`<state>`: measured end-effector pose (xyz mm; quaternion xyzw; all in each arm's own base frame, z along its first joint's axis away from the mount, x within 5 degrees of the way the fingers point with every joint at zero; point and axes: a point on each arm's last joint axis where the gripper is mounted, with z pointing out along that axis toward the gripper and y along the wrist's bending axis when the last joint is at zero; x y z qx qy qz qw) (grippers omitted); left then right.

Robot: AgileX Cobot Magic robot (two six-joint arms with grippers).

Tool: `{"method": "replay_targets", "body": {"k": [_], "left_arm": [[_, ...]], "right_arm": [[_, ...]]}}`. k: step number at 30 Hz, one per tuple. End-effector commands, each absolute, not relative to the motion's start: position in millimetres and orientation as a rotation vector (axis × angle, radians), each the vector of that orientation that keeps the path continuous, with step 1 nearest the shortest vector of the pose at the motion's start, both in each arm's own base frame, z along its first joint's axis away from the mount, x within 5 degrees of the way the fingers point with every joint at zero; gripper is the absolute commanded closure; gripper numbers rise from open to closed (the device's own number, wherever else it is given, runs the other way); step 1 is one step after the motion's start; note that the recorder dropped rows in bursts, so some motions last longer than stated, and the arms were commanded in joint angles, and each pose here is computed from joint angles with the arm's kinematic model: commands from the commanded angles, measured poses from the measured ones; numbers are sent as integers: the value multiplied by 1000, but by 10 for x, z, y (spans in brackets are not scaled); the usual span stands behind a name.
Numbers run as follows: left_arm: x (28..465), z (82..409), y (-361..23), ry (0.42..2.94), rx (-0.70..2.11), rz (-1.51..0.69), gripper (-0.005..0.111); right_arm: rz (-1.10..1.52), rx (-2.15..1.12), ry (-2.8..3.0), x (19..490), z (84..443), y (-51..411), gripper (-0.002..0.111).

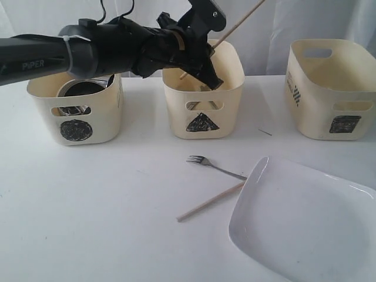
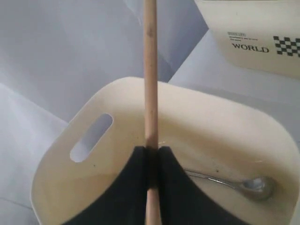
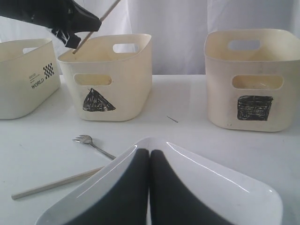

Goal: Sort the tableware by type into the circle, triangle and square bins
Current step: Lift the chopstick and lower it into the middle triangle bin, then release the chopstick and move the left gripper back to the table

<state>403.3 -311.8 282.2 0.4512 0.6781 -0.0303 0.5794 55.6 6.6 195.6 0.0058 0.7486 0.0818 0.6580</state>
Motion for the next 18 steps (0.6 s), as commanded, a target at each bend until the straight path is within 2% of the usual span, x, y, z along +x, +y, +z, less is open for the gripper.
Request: {"method": "replay_targets", "body": {"k": [1,7,9,13,18], "left_arm": [[4063,2846,-3114,1565,1032,-79,102],[4065,2839,-3117,1576,1015,-95,70],[4065,2835,-3116,1603,981,-126,65],[4031,2895,-3097,1683,880,-210,64],[3919,3010,-3055,1762,881,-209,64]], "right_arm": [[177,10,1691,555,1947,64,108],[177,10,1691,555,1947,64,108],[177,10,1691,555,1947,64,108],[177,10,1691,555,1947,64,108],[177,10,1691,555,1947,64,108]]}}
